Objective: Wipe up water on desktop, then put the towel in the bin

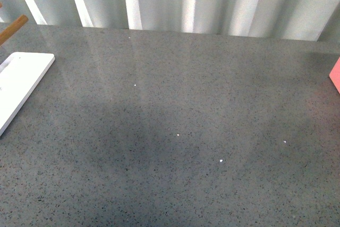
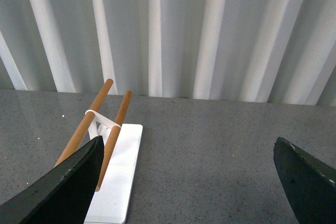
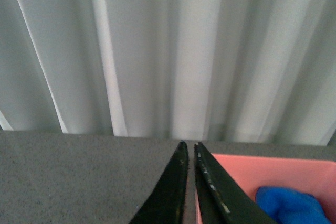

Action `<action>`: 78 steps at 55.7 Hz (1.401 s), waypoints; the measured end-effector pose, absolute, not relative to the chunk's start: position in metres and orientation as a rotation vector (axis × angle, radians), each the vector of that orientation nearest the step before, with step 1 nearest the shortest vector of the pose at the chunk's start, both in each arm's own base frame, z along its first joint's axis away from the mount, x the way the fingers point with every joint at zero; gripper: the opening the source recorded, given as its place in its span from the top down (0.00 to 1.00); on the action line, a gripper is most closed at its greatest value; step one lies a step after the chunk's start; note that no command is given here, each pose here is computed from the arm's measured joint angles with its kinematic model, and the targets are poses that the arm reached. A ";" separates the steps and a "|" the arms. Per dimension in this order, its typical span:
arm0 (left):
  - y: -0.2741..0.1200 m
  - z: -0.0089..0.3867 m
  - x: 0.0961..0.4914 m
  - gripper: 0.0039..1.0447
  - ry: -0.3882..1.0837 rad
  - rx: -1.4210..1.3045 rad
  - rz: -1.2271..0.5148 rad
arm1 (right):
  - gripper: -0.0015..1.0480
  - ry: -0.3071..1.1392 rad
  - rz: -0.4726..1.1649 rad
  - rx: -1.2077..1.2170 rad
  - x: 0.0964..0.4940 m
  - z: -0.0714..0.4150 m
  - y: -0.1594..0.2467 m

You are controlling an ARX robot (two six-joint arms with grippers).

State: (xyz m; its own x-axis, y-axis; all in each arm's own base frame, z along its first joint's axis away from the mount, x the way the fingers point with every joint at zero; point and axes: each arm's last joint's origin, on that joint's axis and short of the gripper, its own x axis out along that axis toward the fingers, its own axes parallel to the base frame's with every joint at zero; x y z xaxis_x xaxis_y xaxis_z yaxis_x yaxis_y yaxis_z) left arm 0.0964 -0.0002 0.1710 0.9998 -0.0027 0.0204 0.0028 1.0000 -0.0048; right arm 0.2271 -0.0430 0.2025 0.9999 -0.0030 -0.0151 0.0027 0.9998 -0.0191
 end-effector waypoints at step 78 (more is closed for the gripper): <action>0.000 0.171 0.096 0.06 -0.021 -0.005 -0.002 | 0.97 -0.023 0.005 -0.018 0.120 0.174 0.000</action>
